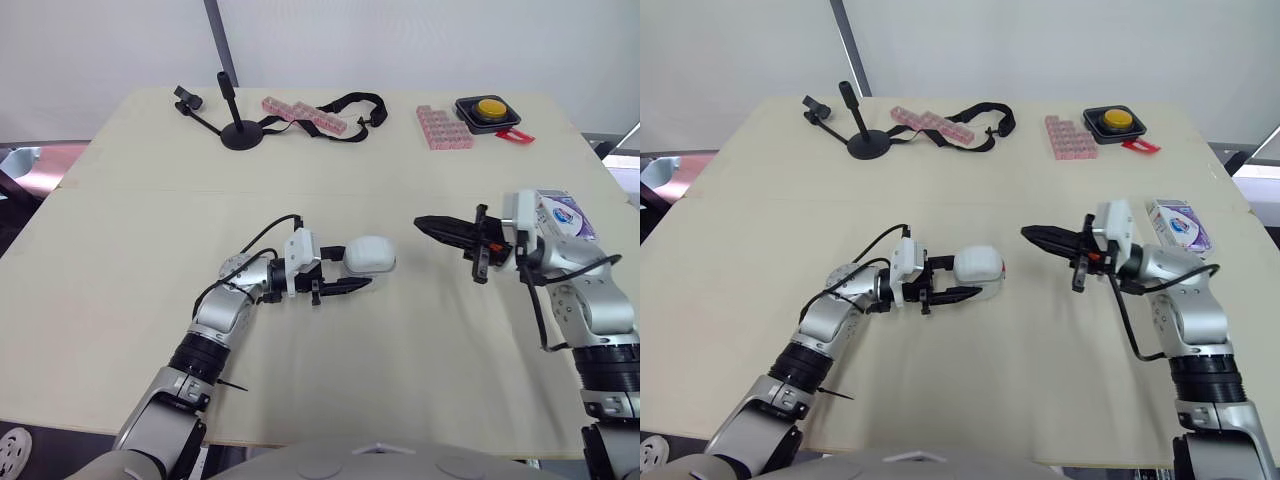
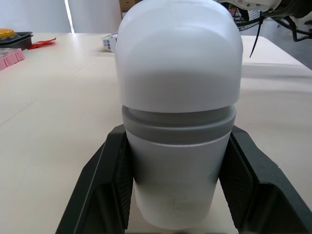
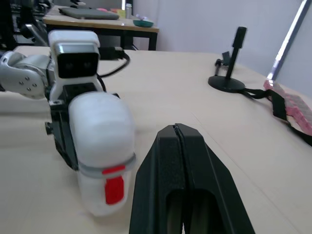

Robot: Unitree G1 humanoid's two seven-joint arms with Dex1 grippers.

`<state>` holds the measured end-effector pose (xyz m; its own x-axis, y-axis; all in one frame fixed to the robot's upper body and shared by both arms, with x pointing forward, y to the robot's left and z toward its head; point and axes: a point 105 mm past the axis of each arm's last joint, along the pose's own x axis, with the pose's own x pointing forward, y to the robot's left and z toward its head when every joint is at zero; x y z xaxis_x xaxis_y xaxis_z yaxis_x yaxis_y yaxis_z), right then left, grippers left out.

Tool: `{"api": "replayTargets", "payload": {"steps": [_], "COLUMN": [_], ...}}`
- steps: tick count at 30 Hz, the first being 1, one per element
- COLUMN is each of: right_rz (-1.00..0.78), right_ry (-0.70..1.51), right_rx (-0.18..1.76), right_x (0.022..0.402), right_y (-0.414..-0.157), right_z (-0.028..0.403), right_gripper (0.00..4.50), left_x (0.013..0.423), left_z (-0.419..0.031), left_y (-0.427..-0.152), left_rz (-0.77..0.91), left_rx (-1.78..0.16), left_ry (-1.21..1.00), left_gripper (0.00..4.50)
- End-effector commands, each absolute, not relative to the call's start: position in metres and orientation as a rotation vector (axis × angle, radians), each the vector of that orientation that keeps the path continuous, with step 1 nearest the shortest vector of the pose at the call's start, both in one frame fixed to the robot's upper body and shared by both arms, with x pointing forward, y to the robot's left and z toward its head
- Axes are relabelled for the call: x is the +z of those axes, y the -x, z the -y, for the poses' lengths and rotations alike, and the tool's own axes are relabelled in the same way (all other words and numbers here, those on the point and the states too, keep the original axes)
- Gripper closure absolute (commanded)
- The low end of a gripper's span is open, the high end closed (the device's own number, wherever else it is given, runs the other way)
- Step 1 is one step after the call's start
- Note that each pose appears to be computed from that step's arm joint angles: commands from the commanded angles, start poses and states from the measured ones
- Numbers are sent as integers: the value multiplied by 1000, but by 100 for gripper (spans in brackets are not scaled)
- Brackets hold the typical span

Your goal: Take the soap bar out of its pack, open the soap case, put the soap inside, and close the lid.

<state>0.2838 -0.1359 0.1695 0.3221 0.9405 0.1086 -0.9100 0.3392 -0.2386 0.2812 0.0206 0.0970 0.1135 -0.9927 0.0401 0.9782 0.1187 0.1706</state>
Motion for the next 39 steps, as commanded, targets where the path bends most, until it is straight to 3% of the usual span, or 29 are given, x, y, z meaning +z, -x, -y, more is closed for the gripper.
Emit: {"api": "replayTargets", "payload": {"steps": [1, 29, 39], "right_rz": [309, 254, 160], "right_ry": [151, 252, 300], "right_rx": [1289, 1409, 1429], "right_x": [191, 183, 162], "right_y": [-275, -267, -268], "right_z": [116, 83, 82], "right_gripper": [448, 448, 448], "left_x": [98, 98, 98], "left_z": [-22, -21, -22], "left_y": [-280, -281, -281], "left_rz": [162, 156, 155], "left_rx": [-1450, -1438, -1433], "left_ry": [-123, -124, -126], "left_gripper": [259, 259, 259]}}
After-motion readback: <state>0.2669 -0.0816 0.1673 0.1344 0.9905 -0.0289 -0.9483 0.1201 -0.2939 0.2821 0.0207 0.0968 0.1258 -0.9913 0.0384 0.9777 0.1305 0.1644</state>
